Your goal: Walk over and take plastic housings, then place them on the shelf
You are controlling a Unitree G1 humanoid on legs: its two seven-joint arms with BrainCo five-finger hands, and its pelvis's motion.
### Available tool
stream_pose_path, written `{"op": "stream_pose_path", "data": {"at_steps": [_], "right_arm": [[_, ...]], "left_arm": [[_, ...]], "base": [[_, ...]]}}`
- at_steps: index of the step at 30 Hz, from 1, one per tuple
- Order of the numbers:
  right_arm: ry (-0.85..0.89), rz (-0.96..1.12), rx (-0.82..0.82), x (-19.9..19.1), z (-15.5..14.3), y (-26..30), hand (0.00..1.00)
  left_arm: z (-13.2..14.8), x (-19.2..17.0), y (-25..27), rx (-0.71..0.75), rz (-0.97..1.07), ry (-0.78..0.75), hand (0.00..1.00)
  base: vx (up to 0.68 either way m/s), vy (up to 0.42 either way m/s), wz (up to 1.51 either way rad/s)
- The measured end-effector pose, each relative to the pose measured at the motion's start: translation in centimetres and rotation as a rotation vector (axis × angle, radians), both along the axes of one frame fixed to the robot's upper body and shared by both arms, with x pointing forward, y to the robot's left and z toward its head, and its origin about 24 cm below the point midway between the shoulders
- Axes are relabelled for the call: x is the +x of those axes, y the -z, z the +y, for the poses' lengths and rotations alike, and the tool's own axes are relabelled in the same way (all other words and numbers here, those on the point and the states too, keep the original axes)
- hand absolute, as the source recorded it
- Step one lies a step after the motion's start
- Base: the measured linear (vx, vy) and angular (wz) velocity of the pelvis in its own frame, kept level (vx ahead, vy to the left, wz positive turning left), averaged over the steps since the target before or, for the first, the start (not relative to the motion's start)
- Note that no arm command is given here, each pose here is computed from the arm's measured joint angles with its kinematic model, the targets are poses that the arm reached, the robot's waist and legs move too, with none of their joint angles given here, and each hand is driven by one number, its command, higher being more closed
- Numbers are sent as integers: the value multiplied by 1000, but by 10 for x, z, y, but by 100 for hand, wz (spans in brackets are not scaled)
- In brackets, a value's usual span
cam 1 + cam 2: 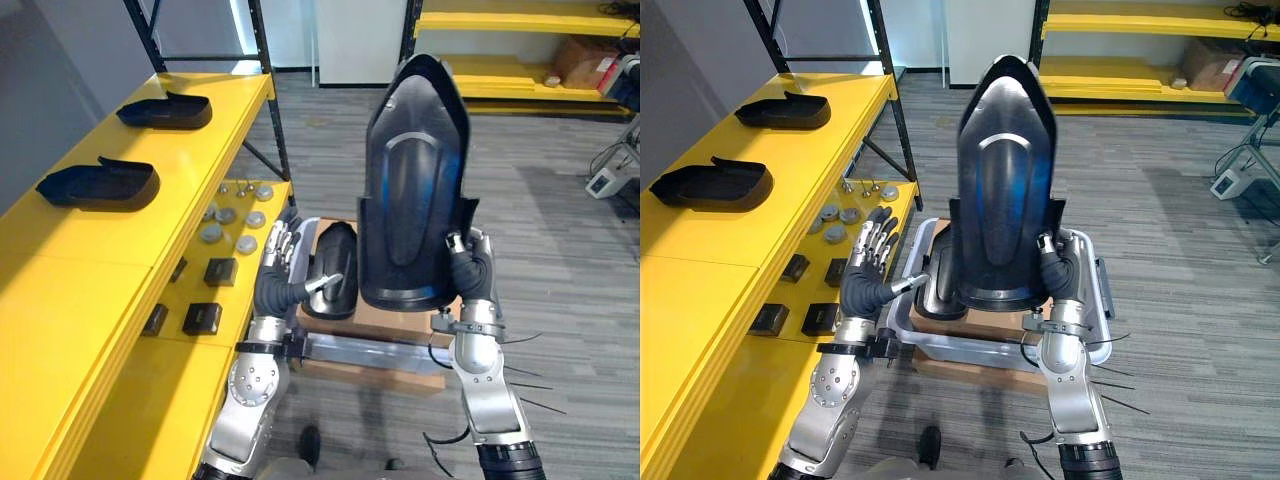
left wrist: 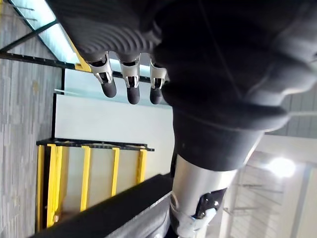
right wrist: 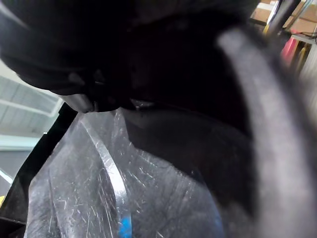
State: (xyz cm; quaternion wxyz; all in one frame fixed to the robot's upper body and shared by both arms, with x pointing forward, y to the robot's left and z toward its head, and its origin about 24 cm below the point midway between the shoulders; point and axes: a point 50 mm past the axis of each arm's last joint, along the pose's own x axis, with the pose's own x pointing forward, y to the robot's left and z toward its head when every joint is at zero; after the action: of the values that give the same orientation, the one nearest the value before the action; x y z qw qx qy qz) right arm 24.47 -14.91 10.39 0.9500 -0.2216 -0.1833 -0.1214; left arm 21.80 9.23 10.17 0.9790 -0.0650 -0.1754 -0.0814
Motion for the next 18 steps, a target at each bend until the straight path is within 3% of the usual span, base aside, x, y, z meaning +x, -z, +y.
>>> {"op": "stream_pose_path", "data": {"at_steps": [12, 13, 15, 16, 18], "right_arm": [[-142, 12, -30, -3, 27, 2, 100], [-141, 11, -40, -3, 27, 2, 100], [-141, 11, -49, -3, 26, 3, 100], [-140, 11, -50, -3, 26, 3, 0], [-152, 13, -70, -4, 28, 4, 0]], "left_arm": [[-11, 7, 7, 65, 25, 43, 0], [-12, 9, 8, 69, 31, 46, 100], [-15, 9, 10, 67, 43, 62, 100], [-15, 8, 10, 65, 47, 64, 100], [-15, 9, 13, 54, 64, 67, 100]], "base": [[-18, -4, -1], [0, 0, 0], [-20, -3, -3], [-18, -6, -6], [-15, -9, -6]]}}
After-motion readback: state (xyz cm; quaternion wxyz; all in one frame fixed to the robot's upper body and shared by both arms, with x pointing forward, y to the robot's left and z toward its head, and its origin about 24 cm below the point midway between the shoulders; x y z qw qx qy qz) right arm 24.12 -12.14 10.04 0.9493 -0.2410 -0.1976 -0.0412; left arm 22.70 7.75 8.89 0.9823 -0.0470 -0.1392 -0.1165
